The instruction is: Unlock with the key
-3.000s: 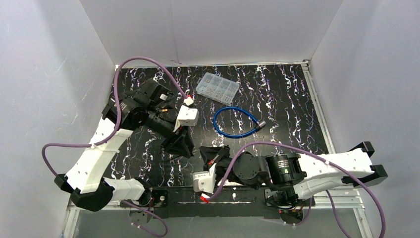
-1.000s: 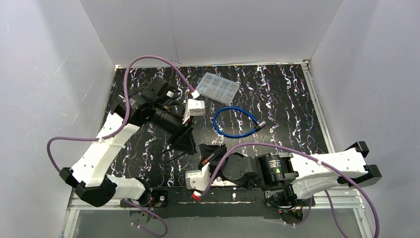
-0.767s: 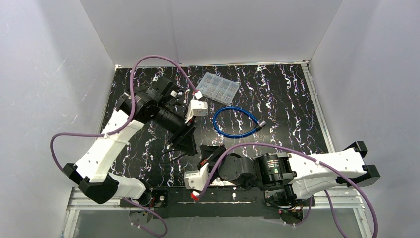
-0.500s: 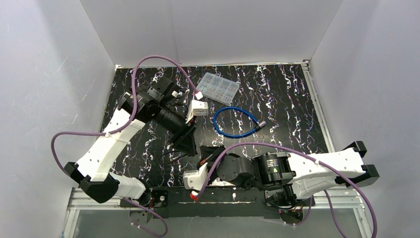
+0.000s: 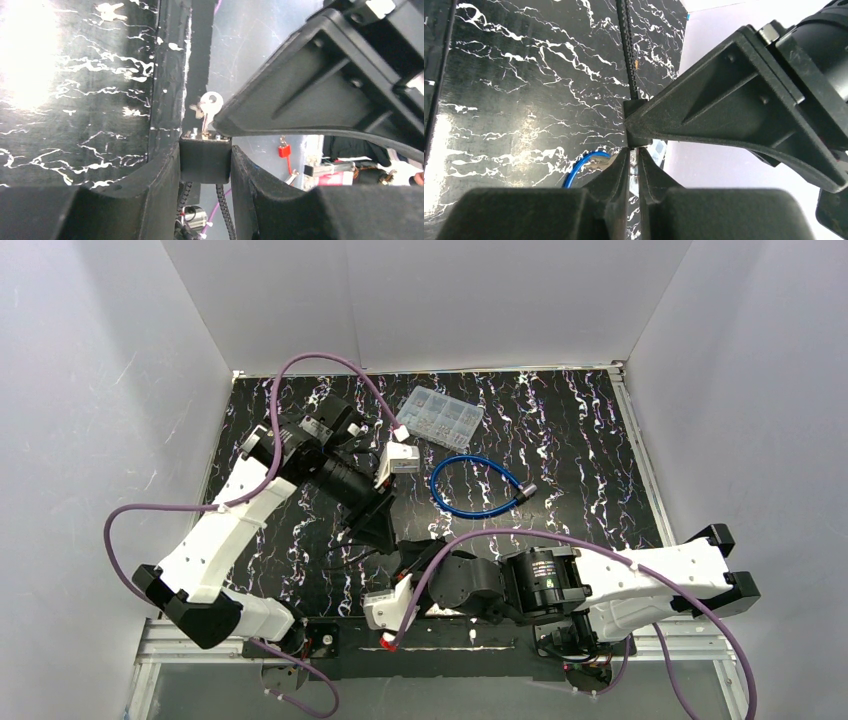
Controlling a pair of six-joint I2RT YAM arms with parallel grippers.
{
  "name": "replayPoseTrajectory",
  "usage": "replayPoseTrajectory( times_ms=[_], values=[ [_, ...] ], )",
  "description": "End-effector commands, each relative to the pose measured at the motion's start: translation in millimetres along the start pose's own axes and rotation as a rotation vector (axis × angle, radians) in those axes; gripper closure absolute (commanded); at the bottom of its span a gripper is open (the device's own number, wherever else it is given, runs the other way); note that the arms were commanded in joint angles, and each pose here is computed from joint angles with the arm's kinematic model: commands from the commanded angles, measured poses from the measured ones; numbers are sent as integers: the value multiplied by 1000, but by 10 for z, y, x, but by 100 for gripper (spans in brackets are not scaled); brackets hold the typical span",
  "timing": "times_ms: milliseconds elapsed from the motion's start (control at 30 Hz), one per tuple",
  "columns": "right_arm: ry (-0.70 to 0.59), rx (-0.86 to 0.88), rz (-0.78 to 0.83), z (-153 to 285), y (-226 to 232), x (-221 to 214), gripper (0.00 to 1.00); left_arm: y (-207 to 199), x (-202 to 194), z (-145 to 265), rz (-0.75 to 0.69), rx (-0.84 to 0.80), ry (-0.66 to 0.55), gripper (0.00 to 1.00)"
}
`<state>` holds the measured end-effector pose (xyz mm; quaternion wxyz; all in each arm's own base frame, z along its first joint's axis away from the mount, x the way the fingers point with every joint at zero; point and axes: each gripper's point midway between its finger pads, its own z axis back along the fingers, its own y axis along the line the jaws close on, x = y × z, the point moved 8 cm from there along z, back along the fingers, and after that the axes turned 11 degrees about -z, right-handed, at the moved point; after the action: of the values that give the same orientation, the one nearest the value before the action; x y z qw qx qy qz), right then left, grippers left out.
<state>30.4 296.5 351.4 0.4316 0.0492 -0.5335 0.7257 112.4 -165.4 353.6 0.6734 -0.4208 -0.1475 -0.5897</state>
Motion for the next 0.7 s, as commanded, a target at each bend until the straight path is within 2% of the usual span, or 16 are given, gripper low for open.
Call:
replayPoseTrajectory(
  times_ms=[0, 233, 300, 367, 500, 667],
  values=[
    [-236, 88, -51, 30, 43, 433, 81, 299, 129, -3, -103, 103, -61, 100],
    [-222, 52, -47, 84, -24, 402, 72, 330, 57, 9, -90, 118, -30, 100],
    [-205, 34, -39, 99, -47, 378, 60, 309, 49, 16, -87, 97, -28, 100],
    [-189, -8, -35, 145, -118, 341, 55, 261, 46, 27, -90, 63, -23, 100],
    [-214, -106, -102, 322, -406, 305, 47, 179, 31, 53, -97, 16, -22, 100],
    [-219, -157, -224, 509, -652, 162, 44, 46, 62, 101, -94, -58, -35, 100]
  ],
)
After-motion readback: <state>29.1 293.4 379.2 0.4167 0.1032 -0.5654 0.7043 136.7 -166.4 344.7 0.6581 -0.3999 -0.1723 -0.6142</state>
